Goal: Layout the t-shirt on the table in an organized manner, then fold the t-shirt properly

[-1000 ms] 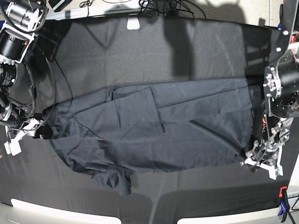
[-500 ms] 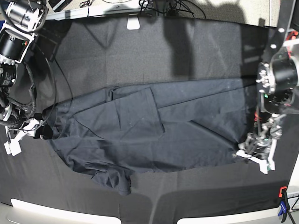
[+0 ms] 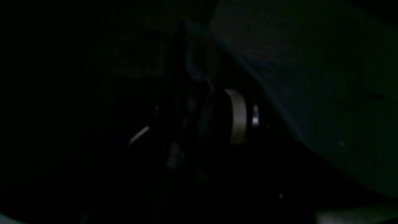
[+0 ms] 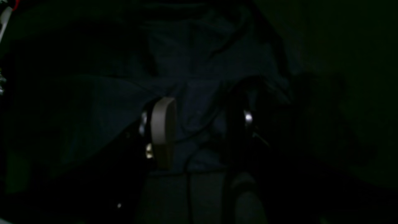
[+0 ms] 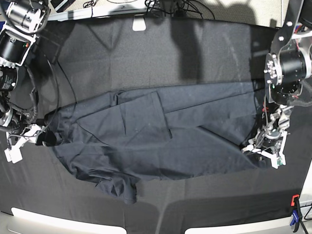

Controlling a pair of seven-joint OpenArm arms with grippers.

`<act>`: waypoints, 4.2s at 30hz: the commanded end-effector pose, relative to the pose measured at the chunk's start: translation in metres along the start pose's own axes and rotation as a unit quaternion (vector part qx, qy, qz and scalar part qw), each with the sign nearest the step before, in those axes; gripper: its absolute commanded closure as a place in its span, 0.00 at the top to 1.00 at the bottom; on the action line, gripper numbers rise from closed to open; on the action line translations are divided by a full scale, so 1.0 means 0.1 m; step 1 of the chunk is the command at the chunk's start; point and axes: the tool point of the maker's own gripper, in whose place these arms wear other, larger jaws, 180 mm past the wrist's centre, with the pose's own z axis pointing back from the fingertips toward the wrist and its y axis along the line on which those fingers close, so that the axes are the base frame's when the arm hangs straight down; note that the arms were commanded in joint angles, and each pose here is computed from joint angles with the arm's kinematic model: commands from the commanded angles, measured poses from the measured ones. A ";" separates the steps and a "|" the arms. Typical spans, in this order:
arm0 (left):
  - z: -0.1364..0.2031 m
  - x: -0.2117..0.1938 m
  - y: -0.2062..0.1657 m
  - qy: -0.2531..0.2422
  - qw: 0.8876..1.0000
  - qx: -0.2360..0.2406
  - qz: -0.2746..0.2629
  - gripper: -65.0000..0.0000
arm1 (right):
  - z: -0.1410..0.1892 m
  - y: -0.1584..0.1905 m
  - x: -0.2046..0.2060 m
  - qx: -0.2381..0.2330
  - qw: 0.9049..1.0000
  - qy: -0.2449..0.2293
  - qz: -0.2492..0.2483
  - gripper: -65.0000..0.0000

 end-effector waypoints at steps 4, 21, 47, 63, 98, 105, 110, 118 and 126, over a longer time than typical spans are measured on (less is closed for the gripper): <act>-0.06 0.41 -0.11 -0.039 0.999 -0.015 0.003 0.35 | 0.09 0.02 0.22 0.007 0.999 -0.028 0.016 0.41; -0.07 0.40 -0.15 -0.035 0.999 -0.017 0.004 0.00 | 0.09 -0.09 0.29 -0.024 0.998 -0.047 0.030 0.41; -0.07 0.18 -0.16 0.022 1.000 -0.019 0.003 0.00 | -0.85 -0.64 0.97 -0.141 0.988 0.058 0.028 0.53; -0.07 0.32 -0.14 -0.001 0.999 -0.024 -0.023 0.36 | -0.87 -0.68 0.79 -0.139 0.988 0.070 0.008 0.53; 2.07 -0.65 0.02 0.059 0.753 -0.121 -0.644 0.33 | -0.90 -0.40 1.04 -0.075 0.996 0.037 0.023 0.53; 2.01 -0.90 0.06 0.077 0.734 -0.141 -0.660 0.33 | -0.89 -0.40 1.01 -0.075 0.996 0.047 0.022 0.53; 1.83 -0.91 0.34 0.091 0.727 -0.113 -0.671 0.33 | -0.89 -0.40 1.00 -0.075 0.996 0.049 0.022 0.53; 1.84 -0.97 0.32 0.085 0.728 -0.130 -0.667 0.07 | -0.89 -0.40 0.96 -0.075 0.995 0.059 0.020 0.53; 1.84 -0.98 0.32 0.089 0.740 -0.131 -0.653 0.00 | -0.72 -0.06 1.04 -0.001 0.995 0.095 0.017 0.40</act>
